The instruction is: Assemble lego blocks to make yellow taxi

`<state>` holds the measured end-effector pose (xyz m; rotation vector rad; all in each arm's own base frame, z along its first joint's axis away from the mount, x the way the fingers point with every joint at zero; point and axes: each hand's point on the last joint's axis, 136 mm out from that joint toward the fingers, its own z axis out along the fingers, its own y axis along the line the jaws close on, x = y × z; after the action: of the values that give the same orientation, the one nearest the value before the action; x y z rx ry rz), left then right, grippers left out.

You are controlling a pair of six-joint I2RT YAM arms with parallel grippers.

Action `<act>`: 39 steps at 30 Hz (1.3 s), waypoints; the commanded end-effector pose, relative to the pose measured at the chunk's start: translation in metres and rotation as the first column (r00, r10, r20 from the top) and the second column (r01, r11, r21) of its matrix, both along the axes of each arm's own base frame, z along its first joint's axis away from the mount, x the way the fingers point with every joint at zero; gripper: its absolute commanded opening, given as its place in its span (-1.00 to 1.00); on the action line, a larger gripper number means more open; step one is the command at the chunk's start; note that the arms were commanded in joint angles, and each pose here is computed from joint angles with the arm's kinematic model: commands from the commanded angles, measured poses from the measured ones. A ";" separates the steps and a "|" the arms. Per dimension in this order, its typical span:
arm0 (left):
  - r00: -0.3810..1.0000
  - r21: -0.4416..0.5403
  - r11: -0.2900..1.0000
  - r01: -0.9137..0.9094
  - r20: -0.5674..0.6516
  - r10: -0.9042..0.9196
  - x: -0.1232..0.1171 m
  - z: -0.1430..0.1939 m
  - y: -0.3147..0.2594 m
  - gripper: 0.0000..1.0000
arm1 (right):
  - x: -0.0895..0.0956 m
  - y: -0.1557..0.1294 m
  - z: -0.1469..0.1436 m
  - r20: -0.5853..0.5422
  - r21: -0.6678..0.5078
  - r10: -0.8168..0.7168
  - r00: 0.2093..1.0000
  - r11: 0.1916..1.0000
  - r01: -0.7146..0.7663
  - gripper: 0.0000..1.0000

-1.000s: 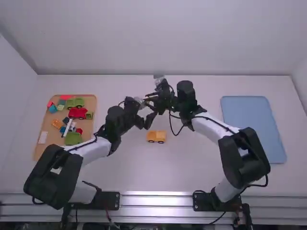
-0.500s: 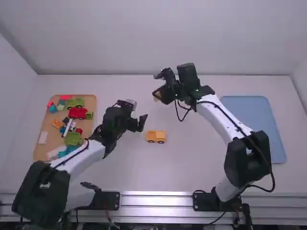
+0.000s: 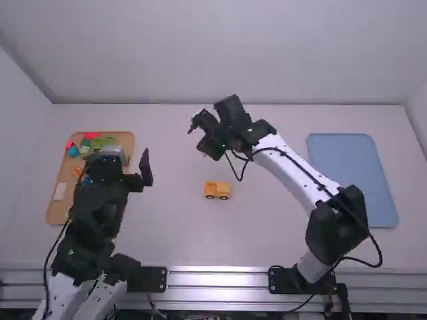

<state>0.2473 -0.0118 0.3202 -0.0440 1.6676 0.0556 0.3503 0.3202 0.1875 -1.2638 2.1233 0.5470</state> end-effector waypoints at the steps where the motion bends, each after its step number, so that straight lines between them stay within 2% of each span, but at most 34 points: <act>1: 0.997 0.037 0.997 -0.064 0.033 0.063 -0.017 0.009 0.016 0.98 | 0.004 0.021 -0.005 0.028 -0.047 0.076 0.997 0.996 -0.074 -0.53; 6: 0.984 -0.034 0.984 -0.177 0.025 0.178 -0.038 0.002 0.040 0.98 | -0.009 0.055 -0.037 -0.064 -0.166 0.226 0.972 0.958 -0.234 -0.57; 9: 0.978 -0.040 0.978 -0.207 0.001 0.207 -0.039 -0.005 0.045 0.98 | -0.021 0.066 -0.059 -0.133 -0.245 0.298 0.945 0.914 -0.323 -0.57; 14: 0.978 -0.025 0.978 -0.207 -0.009 0.207 -0.038 -0.009 0.044 0.98 | -0.036 0.076 -0.096 -0.211 -0.367 0.343 0.915 0.840 -0.400 -0.60; 16: 0.975 -0.022 0.975 -0.221 -0.009 0.221 -0.039 -0.009 0.047 0.98 | -0.046 0.080 -0.120 -0.245 -0.428 0.375 0.894 0.785 -0.447 -0.60; 21: 0.974 -0.022 0.974 -0.225 -0.009 0.225 -0.039 -0.009 0.047 0.98 | -0.055 0.080 -0.162 -0.237 -0.589 0.370 0.898 0.680 -0.436 -0.59; 27: 0.974 -0.019 0.974 -0.225 -0.012 0.224 -0.038 -0.011 0.047 0.98 | -0.065 0.078 -0.186 -0.258 -0.648 0.377 0.890 0.616 -0.449 -0.53; 34: 0.974 -0.020 0.974 -0.225 -0.016 0.225 -0.038 -0.012 0.047 0.98 | -0.056 0.075 -0.195 -0.270 -0.624 0.309 0.912 0.665 -0.410 -0.59; 39: 0.974 -0.020 0.974 -0.225 -0.016 0.225 -0.038 -0.012 0.047 0.98 | -0.063 0.080 -0.194 -0.332 -0.534 0.327 0.885 0.708 -0.462 -0.56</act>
<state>0.2093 0.0325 0.3107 -0.2388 1.6699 0.1938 0.2909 0.3941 -0.0064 -2.1501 2.2902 0.0646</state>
